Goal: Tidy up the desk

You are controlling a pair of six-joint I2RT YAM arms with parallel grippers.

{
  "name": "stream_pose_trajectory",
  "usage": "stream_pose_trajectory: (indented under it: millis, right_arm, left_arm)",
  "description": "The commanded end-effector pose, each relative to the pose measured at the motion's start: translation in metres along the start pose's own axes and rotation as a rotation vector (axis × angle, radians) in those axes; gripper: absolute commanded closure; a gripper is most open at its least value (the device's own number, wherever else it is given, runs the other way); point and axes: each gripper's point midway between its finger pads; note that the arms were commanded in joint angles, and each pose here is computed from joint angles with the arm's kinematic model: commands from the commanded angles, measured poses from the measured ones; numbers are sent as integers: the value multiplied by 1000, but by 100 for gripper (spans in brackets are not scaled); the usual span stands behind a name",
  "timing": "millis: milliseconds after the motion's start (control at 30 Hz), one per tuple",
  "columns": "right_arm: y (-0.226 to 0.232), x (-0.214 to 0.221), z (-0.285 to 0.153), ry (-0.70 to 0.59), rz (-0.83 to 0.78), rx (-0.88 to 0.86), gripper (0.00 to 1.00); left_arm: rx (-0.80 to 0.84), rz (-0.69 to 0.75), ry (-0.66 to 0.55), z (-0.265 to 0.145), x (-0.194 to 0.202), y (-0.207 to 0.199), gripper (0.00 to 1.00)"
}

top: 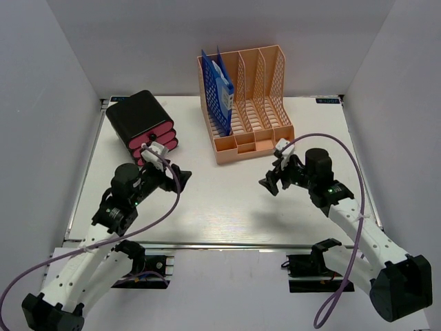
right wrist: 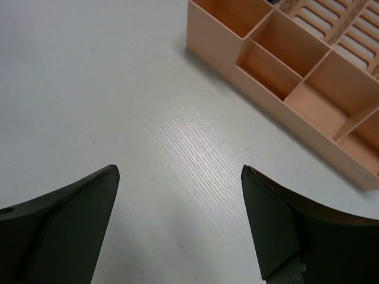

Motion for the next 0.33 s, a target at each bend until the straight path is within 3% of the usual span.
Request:
stream_pose_trajectory:
  millis: [0, 200, 300]
  right_arm:
    - [-16, -33, -8, -90, 125, 85, 11]
    - [-44, -7, -11, -28, 112, 204, 11]
    - [-56, -16, -18, -81, 129, 255, 11]
  left_arm:
    - [87, -25, 60, 5, 19, -13, 2]
    - [118, -22, 89, 7, 24, -17, 2]
    - [94, -17, 68, 3, 20, -16, 2]
Point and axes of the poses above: each gripper's point midway between its finger pads, its own z axis out along the fingers, its own y axis along the line the jaws close on, x = y × z
